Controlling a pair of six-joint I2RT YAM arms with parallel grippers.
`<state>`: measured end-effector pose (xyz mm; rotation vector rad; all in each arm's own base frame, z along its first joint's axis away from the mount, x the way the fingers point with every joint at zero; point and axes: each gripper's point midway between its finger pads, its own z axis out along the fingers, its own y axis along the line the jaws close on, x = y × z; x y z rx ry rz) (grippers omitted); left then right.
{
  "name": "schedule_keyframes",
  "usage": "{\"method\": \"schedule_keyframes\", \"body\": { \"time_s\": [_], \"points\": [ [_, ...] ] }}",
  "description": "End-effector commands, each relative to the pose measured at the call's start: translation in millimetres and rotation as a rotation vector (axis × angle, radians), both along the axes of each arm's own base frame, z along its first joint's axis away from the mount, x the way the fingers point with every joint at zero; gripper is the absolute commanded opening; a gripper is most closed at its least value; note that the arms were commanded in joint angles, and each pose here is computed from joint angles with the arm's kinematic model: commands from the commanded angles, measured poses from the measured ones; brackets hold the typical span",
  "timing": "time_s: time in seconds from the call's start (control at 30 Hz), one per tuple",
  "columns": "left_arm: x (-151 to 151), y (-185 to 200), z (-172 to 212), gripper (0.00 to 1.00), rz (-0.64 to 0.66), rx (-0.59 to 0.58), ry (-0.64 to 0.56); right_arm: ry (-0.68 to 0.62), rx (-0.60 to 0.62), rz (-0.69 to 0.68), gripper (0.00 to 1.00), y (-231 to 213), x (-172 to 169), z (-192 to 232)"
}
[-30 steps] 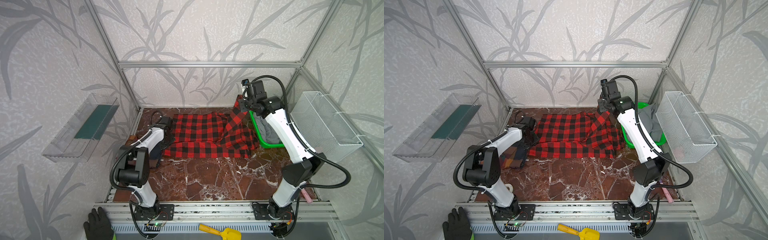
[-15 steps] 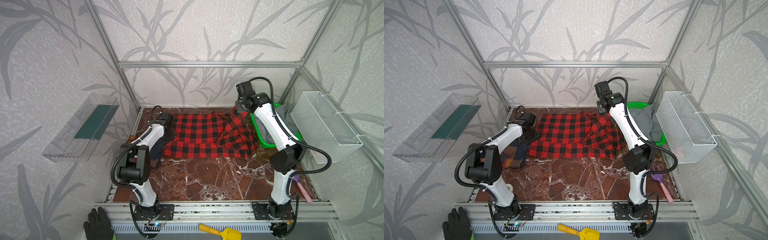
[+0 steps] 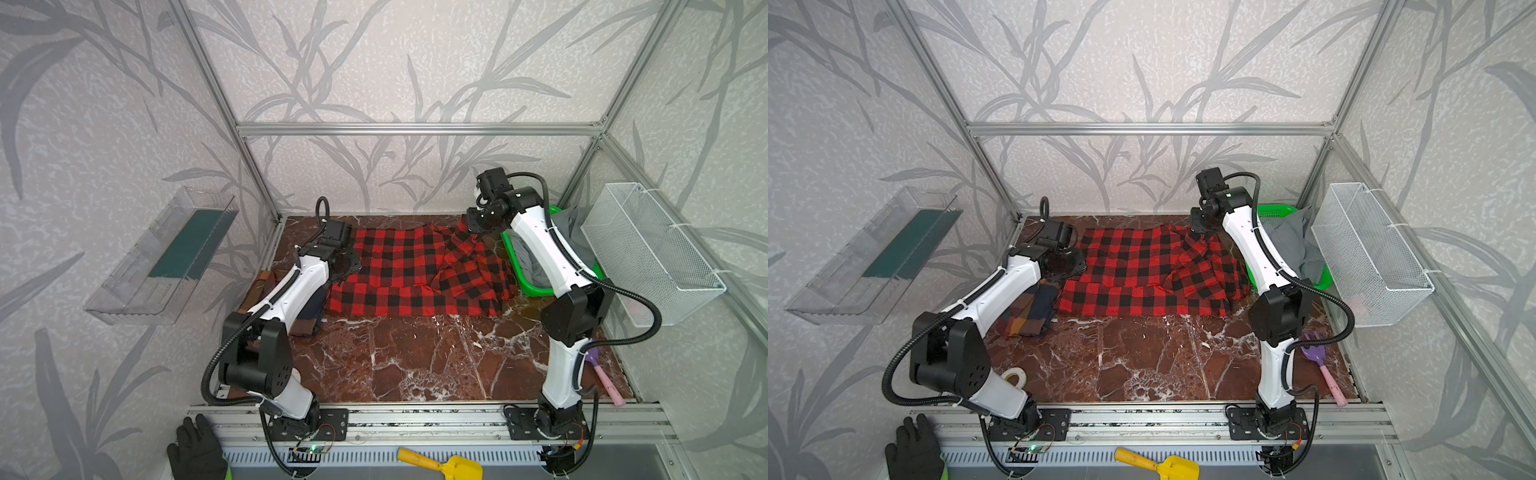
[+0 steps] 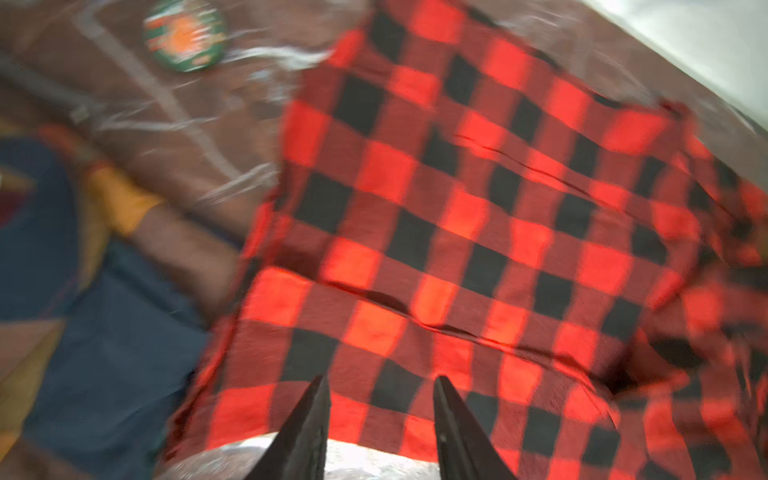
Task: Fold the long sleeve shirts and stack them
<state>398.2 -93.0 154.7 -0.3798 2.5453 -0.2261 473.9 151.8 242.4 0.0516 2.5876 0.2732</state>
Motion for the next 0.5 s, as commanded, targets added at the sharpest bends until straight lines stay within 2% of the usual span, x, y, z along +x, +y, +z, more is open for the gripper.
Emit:
{"method": "schedule_keyframes", "body": {
  "time_s": [0.0, 0.13, 0.27, 0.47],
  "points": [
    [10.4, -42.6, 25.3, 0.42, -0.274, 0.088, -0.138, 0.063, 0.330, -0.033, 0.00, 14.0, -5.3, 11.7],
    [7.1, -94.4, 49.5, 0.42, -0.526, 0.133, -0.333, 0.038, 0.567, -0.126, 0.00, 12.9, 2.9, 20.3],
    [-6.0, -143.8, 73.8, 0.48, -0.719, 0.141, -0.585, 0.007, 0.612, -0.200, 0.00, -0.7, 2.3, 28.6],
    [-15.0, -218.3, 102.0, 0.49, -0.908, 0.007, -0.803, -0.009, 0.731, -0.231, 0.00, 3.9, 1.3, 37.5]
  ]
}}
